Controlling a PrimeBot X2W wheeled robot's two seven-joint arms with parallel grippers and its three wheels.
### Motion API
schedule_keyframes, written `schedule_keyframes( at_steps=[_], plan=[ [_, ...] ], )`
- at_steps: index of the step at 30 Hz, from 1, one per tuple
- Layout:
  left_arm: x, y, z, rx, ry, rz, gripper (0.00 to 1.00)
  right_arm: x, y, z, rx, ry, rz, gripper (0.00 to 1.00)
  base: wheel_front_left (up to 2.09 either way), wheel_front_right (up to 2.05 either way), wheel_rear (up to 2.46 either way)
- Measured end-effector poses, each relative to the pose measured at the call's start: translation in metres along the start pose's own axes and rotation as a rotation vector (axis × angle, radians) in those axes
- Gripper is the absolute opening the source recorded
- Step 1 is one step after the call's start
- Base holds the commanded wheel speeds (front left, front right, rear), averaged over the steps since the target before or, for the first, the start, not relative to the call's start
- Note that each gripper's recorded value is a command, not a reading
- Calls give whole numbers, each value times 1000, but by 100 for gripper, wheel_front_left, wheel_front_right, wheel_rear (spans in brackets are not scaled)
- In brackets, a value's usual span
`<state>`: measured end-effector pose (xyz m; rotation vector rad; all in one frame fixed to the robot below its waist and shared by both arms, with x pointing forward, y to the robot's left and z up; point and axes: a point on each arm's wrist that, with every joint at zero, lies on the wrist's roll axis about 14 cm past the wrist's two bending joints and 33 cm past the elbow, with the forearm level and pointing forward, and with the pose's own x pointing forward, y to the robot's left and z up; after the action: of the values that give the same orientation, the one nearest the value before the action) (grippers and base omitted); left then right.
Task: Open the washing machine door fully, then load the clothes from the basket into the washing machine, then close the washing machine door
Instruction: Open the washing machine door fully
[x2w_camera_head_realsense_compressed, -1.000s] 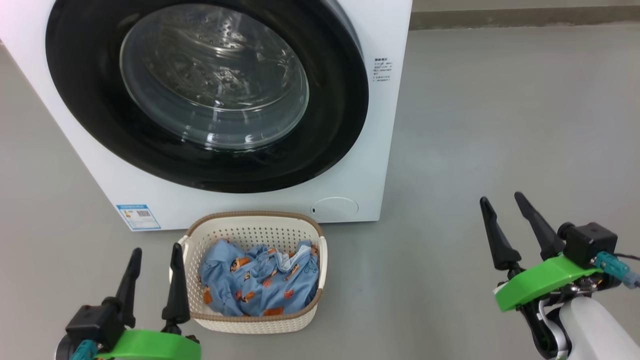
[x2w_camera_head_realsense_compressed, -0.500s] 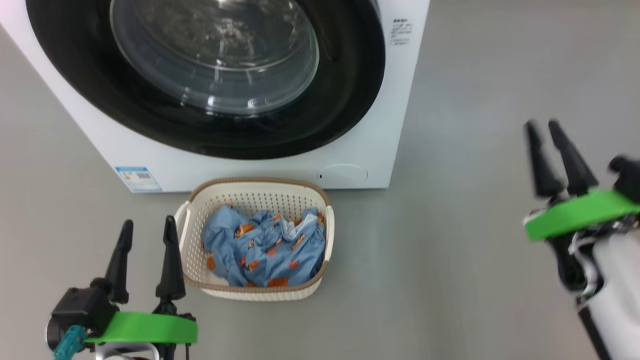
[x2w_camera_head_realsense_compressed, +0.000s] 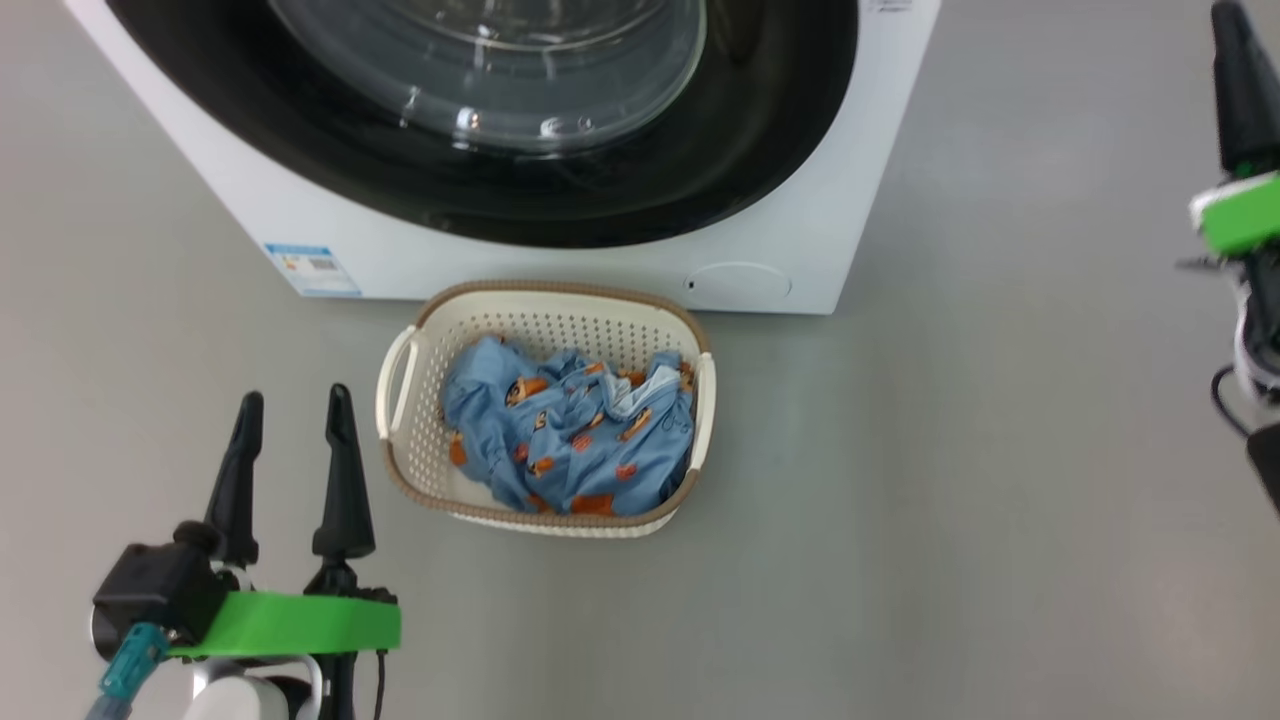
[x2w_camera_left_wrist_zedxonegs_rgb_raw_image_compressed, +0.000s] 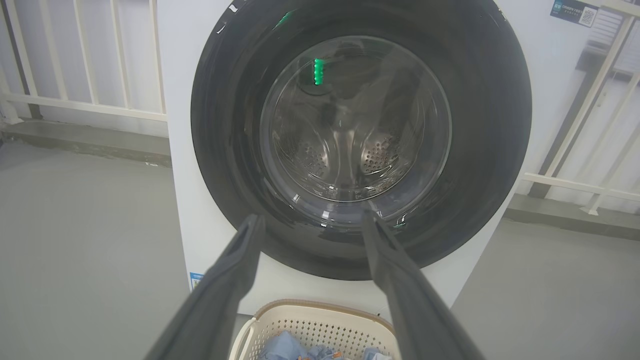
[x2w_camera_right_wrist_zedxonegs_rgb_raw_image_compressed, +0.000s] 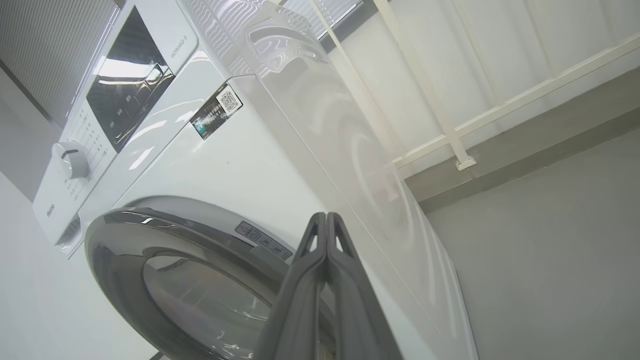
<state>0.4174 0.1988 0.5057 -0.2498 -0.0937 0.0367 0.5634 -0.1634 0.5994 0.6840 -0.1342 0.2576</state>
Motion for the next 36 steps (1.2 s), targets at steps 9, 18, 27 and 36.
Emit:
schedule_keyframes(
  at_steps=[9, 18, 27, 36],
  plan=[
    [10, 11, -5, 22, 6, 25, 100, 52, 1, -9, 242, 132, 28, 0, 0, 0, 0],
    [12, 26, -13, 28, 28, 68, 100, 85, 19, -59, 485, 380, 93, 0, 0, 0, 0],
    [18, 32, -17, 19, 32, 100, 100, 110, 21, -99, 579, 538, 104, 0, 0, 0, 0],
    [13, 43, -26, 26, 60, 140, 100, 126, 38, -125, 633, 627, 151, 0, 0, 0, 0]
  ],
)
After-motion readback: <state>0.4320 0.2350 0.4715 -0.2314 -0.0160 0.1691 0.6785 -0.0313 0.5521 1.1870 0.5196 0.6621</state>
